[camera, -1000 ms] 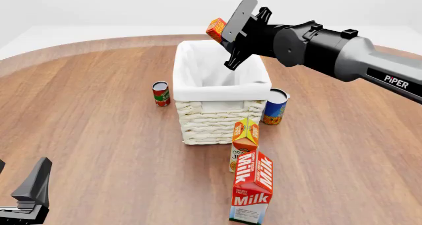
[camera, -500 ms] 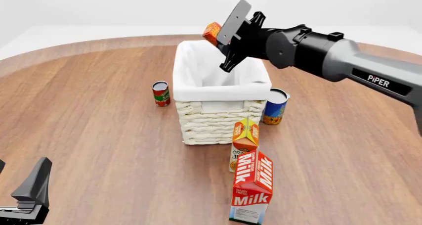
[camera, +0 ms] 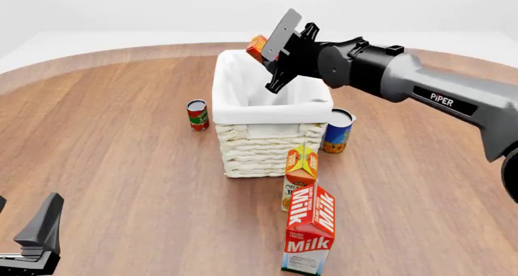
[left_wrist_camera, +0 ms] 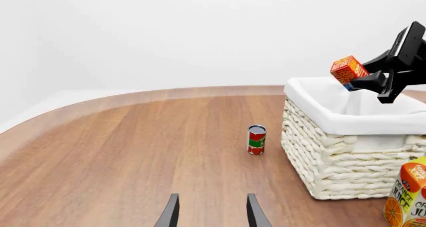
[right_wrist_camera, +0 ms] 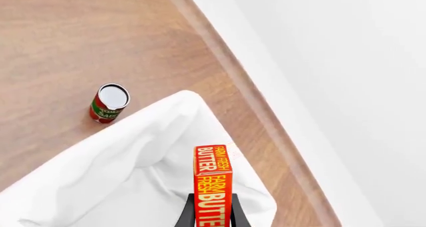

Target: Pick up the butter and put it in the basket.

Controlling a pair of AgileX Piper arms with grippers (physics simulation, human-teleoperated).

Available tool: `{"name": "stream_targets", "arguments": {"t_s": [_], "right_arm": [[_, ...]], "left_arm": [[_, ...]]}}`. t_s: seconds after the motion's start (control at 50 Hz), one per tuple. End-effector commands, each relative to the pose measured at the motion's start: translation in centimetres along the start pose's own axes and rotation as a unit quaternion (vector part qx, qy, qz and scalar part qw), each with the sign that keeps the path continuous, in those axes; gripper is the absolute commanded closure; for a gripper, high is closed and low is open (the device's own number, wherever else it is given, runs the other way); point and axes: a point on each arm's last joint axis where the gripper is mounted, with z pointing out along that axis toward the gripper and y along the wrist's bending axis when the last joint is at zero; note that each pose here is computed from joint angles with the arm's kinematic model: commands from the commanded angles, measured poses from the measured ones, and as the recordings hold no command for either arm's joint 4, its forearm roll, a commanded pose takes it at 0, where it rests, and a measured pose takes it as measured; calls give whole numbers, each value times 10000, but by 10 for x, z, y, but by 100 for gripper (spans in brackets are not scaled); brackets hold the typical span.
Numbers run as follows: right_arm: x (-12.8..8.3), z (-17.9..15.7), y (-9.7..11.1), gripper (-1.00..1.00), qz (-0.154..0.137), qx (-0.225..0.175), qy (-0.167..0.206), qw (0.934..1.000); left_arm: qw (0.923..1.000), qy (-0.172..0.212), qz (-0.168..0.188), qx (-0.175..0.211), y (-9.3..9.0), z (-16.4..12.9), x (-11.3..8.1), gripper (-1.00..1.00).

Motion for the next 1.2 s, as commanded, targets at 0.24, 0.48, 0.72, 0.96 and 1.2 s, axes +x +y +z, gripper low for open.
{"name": "stream_targets", "arguments": {"t_s": [0.24, 0.48, 0.72, 0.96, 1.2], "right_arm": [[-2, 11, -1, 100, 155, 46, -68, 9998], [0, 13, 0, 100, 178, 38, -43, 9998], [2, 13, -2, 100, 184, 52, -21, 9998], [3, 12, -2, -100, 175, 66, -22, 9998], [-5, 1, -9, -100, 240, 157, -134, 9995]], "left_arm": [[10000, 0, 0, 0, 0, 0, 0, -100], [10000, 0, 0, 0, 0, 0, 0, -100], [10000, 0, 0, 0, 0, 0, 0, -100], [10000, 0, 0, 0, 0, 0, 0, -100], [10000, 0, 0, 0, 0, 0, 0, -100]]}}
